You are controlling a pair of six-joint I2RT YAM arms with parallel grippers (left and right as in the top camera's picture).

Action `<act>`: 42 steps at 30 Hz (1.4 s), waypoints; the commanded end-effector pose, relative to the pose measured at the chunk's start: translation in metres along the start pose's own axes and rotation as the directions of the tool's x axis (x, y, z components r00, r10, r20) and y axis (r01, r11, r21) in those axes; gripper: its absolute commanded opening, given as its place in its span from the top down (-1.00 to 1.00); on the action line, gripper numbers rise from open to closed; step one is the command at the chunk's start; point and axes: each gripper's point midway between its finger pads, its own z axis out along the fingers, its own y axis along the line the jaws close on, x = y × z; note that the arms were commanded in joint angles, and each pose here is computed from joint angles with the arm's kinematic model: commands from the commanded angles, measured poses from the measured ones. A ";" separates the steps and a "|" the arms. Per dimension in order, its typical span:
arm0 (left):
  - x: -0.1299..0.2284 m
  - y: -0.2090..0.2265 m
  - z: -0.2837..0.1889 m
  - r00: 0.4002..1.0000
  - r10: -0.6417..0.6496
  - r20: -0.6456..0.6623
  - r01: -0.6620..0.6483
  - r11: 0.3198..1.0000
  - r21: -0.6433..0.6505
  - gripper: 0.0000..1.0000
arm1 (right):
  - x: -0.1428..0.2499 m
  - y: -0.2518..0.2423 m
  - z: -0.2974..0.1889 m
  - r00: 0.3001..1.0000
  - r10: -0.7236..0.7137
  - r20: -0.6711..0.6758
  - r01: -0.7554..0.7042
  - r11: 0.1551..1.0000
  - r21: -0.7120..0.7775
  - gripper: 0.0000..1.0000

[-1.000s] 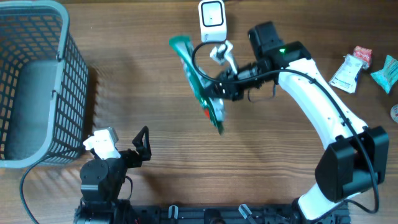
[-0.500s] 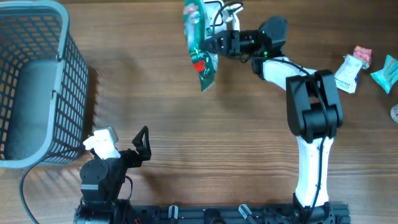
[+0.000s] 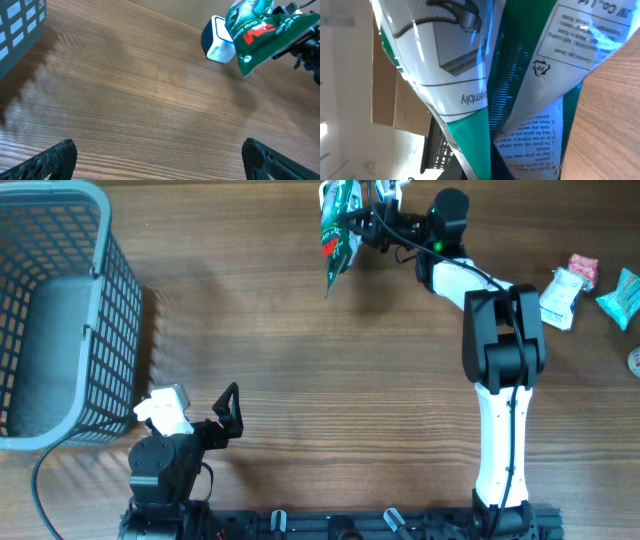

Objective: Scan the item barcode
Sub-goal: 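Hold the green pack's barcode against the scanner, turning it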

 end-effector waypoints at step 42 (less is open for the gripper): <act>-0.001 0.003 0.000 1.000 -0.010 0.010 0.010 1.000 -0.011 -1.00 | 0.024 0.098 -0.052 0.968 -0.102 -0.229 0.100 0.995 -0.019 0.92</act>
